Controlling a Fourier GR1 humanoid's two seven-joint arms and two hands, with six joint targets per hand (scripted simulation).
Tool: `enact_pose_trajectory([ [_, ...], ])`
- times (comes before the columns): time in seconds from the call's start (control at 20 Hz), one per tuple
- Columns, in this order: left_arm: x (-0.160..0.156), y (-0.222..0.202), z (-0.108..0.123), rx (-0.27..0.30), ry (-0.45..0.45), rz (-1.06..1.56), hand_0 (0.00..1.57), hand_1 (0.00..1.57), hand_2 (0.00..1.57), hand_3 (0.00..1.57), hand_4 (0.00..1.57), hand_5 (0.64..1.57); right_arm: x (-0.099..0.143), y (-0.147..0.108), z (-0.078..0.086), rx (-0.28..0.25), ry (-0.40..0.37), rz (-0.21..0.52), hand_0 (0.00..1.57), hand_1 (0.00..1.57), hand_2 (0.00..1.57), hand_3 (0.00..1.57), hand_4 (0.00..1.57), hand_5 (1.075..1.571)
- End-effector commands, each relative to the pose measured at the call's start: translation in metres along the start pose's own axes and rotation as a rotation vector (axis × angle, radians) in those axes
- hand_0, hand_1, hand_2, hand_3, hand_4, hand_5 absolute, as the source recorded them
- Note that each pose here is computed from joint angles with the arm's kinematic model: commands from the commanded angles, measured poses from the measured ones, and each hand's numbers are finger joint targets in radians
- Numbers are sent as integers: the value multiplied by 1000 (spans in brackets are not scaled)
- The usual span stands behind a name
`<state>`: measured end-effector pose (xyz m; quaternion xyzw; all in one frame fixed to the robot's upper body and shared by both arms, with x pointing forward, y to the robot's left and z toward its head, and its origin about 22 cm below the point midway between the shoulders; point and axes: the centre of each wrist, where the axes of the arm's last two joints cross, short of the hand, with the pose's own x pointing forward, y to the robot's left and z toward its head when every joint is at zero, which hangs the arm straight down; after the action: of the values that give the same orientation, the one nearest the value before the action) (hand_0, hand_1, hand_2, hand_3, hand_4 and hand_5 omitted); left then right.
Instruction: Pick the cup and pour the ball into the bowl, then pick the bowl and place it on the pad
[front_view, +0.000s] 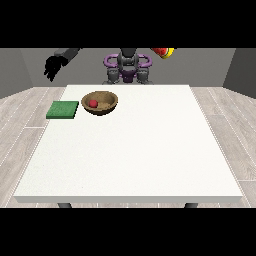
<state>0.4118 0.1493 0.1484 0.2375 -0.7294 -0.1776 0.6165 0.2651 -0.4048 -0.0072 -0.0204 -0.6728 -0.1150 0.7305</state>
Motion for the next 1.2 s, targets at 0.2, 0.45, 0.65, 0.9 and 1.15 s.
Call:
enact_pose_trajectory([
  [0.2,-24,130,-16,-78,-97,429,0,0,0,0,1053,1563,-39,32,7,-84,1,-64,0,0,0,0,728,1566],
  [0.45,-42,192,-10,-74,-140,468,0,0,0,0,1046,1555,-59,47,6,-57,-45,-101,0,0,0,0,741,1567],
  [0.65,-71,183,8,-129,-111,488,0,0,0,0,993,1561,-86,57,8,-72,-23,-133,0,0,0,0,694,1566],
  [0.9,-61,228,13,-51,-95,472,0,0,0,0,1008,1536,-85,77,-13,3,-19,-86,0,0,0,0,574,1559],
  [1.15,-38,236,18,-62,-167,440,0,0,0,0,1012,1536,-88,56,-20,-39,-36,-117,0,0,0,0,523,1554],
])
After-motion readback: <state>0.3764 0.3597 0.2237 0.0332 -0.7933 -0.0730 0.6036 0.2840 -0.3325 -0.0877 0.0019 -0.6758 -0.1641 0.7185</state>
